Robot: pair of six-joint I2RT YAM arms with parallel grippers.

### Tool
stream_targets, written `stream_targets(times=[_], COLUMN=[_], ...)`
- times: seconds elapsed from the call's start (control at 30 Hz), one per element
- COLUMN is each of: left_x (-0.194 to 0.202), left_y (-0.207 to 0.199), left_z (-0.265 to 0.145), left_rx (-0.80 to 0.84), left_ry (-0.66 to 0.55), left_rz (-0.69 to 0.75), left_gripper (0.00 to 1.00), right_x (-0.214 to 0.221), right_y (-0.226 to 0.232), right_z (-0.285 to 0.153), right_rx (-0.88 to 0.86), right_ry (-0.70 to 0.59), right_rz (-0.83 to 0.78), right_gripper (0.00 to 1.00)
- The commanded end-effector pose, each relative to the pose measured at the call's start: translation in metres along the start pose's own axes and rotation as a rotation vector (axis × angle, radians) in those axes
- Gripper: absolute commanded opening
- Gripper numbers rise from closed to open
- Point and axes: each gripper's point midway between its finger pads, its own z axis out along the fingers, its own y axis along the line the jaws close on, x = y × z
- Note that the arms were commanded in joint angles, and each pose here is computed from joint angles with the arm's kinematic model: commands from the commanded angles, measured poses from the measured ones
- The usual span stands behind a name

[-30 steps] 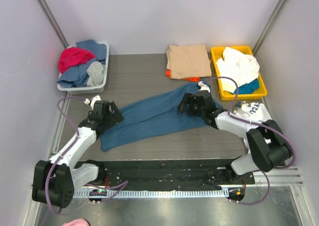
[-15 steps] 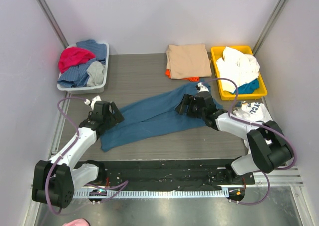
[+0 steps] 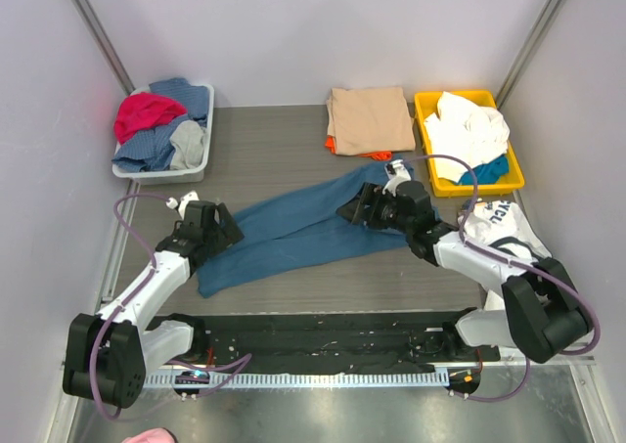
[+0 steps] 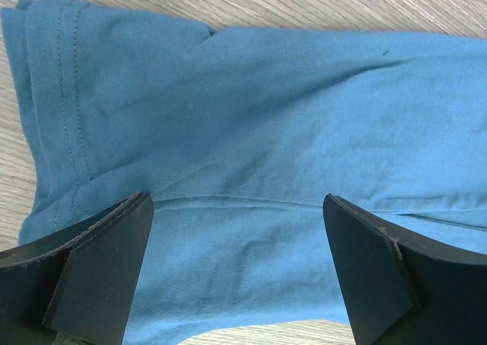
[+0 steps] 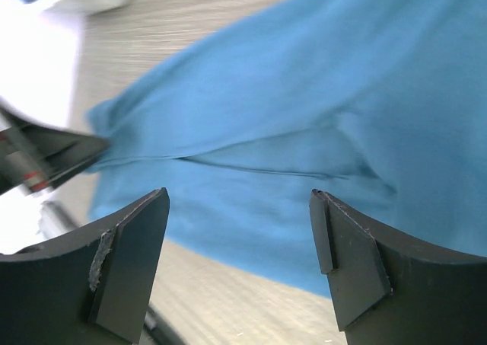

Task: Fold and stack the t-shirts
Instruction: Fold the tshirt

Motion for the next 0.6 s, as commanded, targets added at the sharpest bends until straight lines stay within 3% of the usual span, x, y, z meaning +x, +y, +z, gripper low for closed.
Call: stream_targets(times=[0.0,0.17,0.3,0.43,0.57], left_x=[-0.006,-0.005,-0.003,-0.003,-0.002], left_y=[-0.007,-0.007,-0.008,-0.009,-0.009], left_z=[-0.001,0.0,0.001,0.002,0.002], left_rx=[0.033,0.034,0.042,0.044,0.043], left_ry=[-0.023,-0.021,-0.018,-0.014,-0.011], left_rz=[-0.022,-0.024,-0.03,-0.03,-0.026], left_gripper=[1.0,1.0,1.0,1.0,1.0], right_x=[-0.03,-0.042,-0.048,-0.047,-0.022], right_y=[0.059,0.074,0.041,-0.021,-0.044], right_z=[-0.022,-0.042,-0.047,-0.049,-0.045], right_rx=[-0.209,-0.222,-0.009,0.309,0.393], right_ry=[-0.057,-0.078,-0.087,-0.09,-0.01], right_rz=[-0.03,-0.057,-0.099,-0.104,-0.067], right_gripper=[0.83,0.84,0.84,0.84,0.84])
